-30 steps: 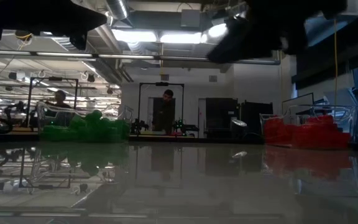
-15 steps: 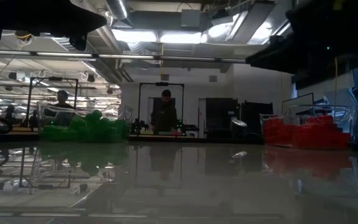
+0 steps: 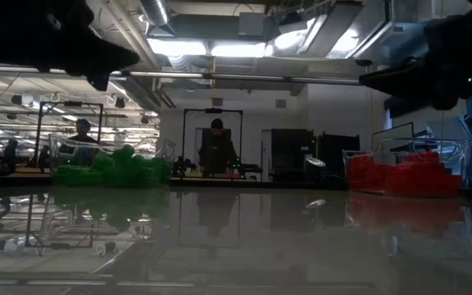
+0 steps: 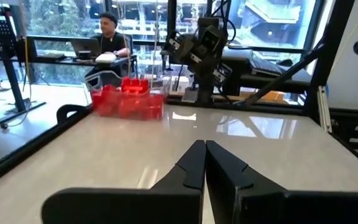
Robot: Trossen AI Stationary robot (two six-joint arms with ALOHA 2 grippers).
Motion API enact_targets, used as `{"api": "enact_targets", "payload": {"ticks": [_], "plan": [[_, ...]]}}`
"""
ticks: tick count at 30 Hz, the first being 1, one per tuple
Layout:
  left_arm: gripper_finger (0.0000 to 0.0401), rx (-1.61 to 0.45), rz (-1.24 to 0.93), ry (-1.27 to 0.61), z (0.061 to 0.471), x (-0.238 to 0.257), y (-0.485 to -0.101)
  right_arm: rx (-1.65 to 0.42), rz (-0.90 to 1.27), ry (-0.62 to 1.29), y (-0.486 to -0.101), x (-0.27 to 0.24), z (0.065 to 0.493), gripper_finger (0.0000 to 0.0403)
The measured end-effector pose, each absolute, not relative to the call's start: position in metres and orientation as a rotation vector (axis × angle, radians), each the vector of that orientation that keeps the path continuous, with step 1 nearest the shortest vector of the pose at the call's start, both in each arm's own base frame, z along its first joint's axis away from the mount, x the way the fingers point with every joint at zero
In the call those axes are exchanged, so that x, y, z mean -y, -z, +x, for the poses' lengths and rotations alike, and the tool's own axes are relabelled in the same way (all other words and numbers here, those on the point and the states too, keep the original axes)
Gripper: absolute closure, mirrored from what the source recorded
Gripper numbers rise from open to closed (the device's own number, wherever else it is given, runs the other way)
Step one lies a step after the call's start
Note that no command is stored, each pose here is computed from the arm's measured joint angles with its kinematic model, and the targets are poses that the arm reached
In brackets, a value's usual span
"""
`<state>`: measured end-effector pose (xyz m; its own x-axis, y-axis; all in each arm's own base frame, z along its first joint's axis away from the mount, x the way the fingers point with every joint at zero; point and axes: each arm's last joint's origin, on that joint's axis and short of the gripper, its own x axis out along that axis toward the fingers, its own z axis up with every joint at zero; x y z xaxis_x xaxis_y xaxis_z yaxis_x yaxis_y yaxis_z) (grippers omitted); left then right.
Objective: Sort blocks
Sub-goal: Return to Home Position
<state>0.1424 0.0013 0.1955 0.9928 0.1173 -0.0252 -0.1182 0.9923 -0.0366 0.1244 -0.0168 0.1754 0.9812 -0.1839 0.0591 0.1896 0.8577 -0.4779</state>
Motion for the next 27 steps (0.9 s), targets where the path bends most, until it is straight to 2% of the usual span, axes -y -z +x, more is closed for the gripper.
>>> {"api": "enact_targets", "payload": {"ticks": [3, 10, 27], "plan": [[0.0399, -0.027, -0.043, -0.123, 0.138, -0.002, -0.187, -0.016, -0.492, 0.239, -0.174, 0.018, 0.119, 0.0242], [0.0398, 0.011, -0.044, -0.121, 0.123, -0.002, -0.169, -0.021, -0.441, 0.213, -0.172, 0.016, 0.109, 0.0242], [0.0397, 0.059, -0.052, -0.128, 0.102, -0.003, -0.173, -0.004, -0.439, 0.218, -0.171, 0.014, 0.096, 0.0242]]}}
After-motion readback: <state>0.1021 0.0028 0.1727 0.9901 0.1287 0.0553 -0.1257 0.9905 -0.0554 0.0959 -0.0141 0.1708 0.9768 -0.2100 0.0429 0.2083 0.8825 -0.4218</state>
